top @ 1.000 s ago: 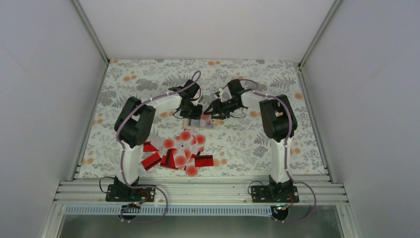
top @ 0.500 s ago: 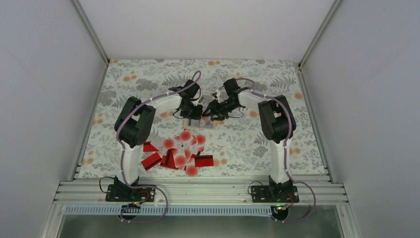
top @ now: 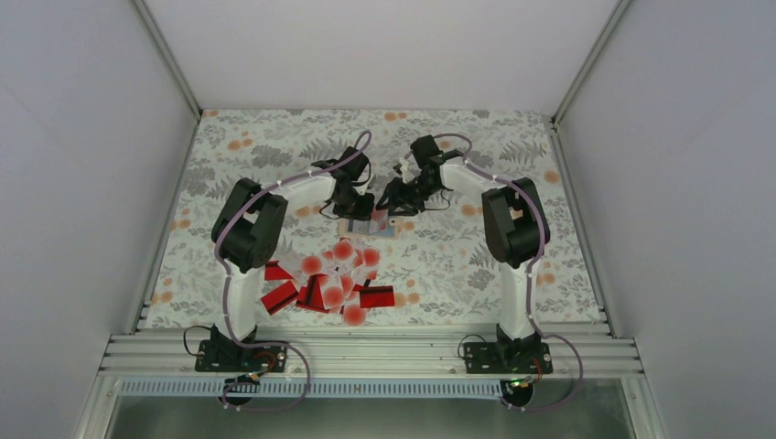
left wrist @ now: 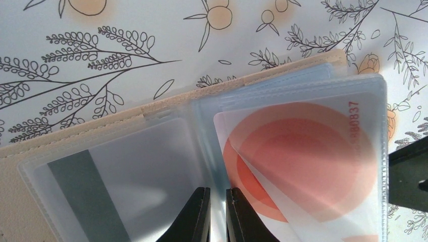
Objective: Put the credit cards into the card holder
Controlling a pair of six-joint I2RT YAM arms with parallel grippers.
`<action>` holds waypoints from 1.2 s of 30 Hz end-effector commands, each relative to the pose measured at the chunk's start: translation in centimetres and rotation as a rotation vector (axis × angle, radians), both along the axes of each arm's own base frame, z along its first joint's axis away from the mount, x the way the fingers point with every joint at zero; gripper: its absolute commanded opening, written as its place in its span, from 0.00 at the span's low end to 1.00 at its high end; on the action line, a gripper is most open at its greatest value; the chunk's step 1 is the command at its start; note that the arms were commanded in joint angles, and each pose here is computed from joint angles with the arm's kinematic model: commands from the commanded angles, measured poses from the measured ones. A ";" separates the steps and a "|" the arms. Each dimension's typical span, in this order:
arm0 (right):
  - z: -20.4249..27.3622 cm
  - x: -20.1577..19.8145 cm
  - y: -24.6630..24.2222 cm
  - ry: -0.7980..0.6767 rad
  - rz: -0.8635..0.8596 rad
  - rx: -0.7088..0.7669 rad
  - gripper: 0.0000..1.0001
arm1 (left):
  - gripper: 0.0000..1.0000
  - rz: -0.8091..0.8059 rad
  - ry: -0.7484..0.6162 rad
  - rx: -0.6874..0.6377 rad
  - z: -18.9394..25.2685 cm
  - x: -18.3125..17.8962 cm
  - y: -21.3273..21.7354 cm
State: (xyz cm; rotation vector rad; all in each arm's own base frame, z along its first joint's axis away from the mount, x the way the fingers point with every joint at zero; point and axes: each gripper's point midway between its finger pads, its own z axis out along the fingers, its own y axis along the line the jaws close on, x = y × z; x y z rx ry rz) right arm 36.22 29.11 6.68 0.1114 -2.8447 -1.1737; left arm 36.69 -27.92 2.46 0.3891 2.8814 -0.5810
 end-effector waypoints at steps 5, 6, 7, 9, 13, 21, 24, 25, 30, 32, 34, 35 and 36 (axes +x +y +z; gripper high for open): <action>2.1 -0.2 0.9 -0.039 0.026 0.000 0.44 | 0.11 -0.015 0.033 0.018 -0.9 -0.8 0.4; 2.3 -0.2 1.0 -0.044 0.029 0.007 0.44 | 0.11 -0.013 0.033 0.017 -0.9 -0.8 0.4; 2.5 -0.2 1.3 -0.050 0.035 0.020 0.44 | 0.11 -0.014 0.033 0.018 -0.9 -0.8 0.4; 2.7 -0.2 1.7 -0.055 0.045 0.042 0.44 | 0.11 -0.009 0.029 0.018 -0.7 -0.7 0.6; 2.8 -0.2 2.4 -0.050 0.059 0.073 0.44 | 0.11 0.018 0.014 0.004 0.5 -0.3 1.1; 2.6 -0.1 3.4 -0.043 0.068 0.103 0.44 | 0.11 0.094 0.003 -0.019 2.5 -0.2 3.6; 2.6 0.0 3.7 -0.045 0.073 0.112 0.44 | 0.11 0.111 0.001 -0.026 3.0 -0.3 4.2; 2.5 0.0 3.9 -0.044 0.075 0.114 0.44 | 0.11 0.116 -0.001 -0.025 3.2 -0.3 4.5; 2.5 0.0 4.6 -0.040 0.085 0.133 0.44 | 0.11 0.151 -0.011 -0.030 4.0 -0.5 5.8; 2.5 0.1 5.1 -0.039 0.094 0.144 0.44 | 0.11 0.165 -0.015 -0.030 4.3 -0.6 6.4; 2.3 0.3 5.7 -0.037 0.104 0.147 0.44 | 0.11 0.177 -0.022 -0.028 4.7 -0.8 6.9; 2.3 0.4 5.9 -0.035 0.109 0.150 0.45 | 0.11 0.183 -0.027 -0.025 4.8 -0.8 7.2; 2.3 0.4 6.2 -0.037 0.115 0.155 0.45 | 0.11 0.191 -0.029 -0.019 4.9 -1.0 7.5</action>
